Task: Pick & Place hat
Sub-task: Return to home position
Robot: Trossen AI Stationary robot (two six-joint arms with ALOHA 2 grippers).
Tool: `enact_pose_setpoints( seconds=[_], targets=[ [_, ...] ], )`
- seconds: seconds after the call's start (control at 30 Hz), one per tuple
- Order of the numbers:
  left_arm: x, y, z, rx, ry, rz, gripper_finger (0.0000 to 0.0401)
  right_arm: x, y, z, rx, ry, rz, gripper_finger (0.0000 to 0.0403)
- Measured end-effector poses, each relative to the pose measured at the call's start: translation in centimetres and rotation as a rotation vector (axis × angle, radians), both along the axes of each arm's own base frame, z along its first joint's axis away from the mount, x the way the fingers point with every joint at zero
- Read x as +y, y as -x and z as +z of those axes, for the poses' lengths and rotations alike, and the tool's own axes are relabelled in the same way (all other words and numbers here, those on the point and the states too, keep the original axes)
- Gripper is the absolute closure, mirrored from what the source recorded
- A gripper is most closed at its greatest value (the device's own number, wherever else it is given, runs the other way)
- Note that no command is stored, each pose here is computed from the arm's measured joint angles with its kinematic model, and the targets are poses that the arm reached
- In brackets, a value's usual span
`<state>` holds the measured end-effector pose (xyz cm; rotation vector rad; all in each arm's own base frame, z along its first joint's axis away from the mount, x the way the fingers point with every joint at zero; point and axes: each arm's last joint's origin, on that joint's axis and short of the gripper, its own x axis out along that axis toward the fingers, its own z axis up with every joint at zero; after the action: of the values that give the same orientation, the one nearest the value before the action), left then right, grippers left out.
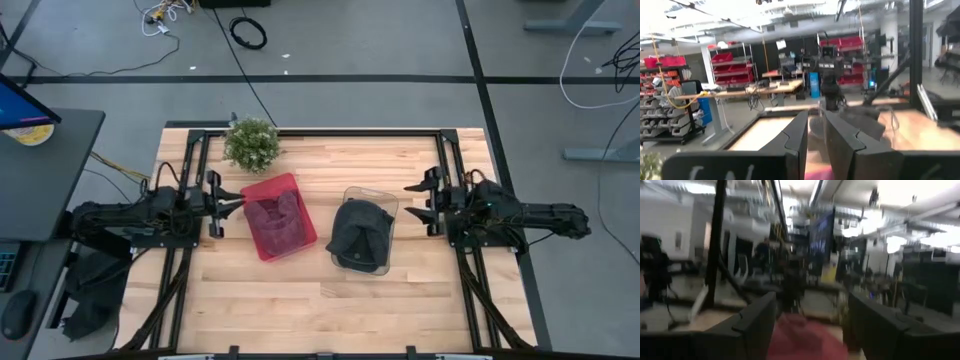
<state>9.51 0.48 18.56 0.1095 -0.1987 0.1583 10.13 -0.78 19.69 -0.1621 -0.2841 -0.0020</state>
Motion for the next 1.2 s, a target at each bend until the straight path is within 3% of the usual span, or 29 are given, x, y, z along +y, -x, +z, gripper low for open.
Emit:
enact_pose_setpoints(
  seconds=[0.37, 0.73, 1.2],
  targets=[
    [0.1, -0.2, -1.5, 0.165, -0.054, 0.057, 0.0334, -1.0, -0.3, -2.9, 0.298, -0.030, -0.145, 0.0150],
    [0.1, -0.2, -1.6, 0.181, -0.064, 0.051, 0.0334, -1.2, -0.2, -3.7, 0.385, -0.015, -0.164, 0.0150],
    [0.1, -0.2, -1.6, 0.179, -0.063, 0.051, 0.0334, -1.3, -0.2, -3.8, 0.393, -0.042, -0.224, 0.0150]
  ],
)
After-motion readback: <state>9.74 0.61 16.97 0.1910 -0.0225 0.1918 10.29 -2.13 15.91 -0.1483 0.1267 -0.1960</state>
